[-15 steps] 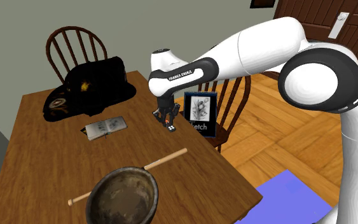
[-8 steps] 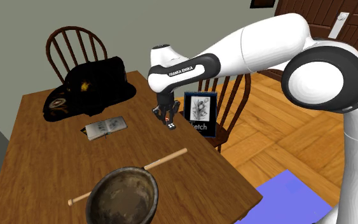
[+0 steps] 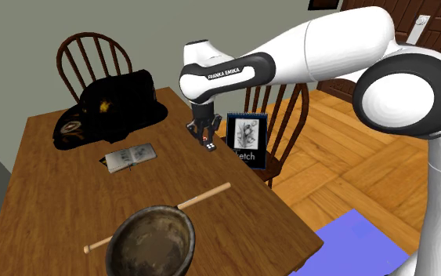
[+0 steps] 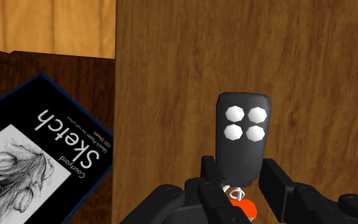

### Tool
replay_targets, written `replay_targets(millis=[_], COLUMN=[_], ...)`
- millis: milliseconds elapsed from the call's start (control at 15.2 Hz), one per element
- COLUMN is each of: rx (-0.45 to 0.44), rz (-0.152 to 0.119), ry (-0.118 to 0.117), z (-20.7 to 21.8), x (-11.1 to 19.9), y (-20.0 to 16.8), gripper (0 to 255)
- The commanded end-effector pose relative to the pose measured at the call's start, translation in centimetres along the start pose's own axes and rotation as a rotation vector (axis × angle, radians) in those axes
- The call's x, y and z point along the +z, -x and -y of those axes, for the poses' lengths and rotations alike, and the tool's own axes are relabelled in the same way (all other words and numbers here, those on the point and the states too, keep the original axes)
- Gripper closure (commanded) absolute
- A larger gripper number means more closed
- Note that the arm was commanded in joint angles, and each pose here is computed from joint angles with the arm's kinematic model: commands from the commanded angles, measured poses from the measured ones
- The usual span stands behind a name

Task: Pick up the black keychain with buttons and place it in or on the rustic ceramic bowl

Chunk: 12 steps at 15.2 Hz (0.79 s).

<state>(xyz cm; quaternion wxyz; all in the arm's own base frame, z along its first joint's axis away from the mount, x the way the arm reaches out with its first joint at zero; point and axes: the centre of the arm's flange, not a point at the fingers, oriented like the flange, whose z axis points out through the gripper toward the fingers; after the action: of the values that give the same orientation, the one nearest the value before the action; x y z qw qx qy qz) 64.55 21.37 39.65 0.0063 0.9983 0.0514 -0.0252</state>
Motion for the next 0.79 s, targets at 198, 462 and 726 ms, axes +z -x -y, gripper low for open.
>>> replay_targets(millis=[198,462,726], rx=[0.000,0.000,0.000], rz=[0.000,0.000,0.000], ry=[0.000,0.000,0.000], z=[0.0,-0.1,-0.1], x=[-2.7,-4.8,-6.9], y=[0.2,0.4,0.5], gripper=[255,255,255])
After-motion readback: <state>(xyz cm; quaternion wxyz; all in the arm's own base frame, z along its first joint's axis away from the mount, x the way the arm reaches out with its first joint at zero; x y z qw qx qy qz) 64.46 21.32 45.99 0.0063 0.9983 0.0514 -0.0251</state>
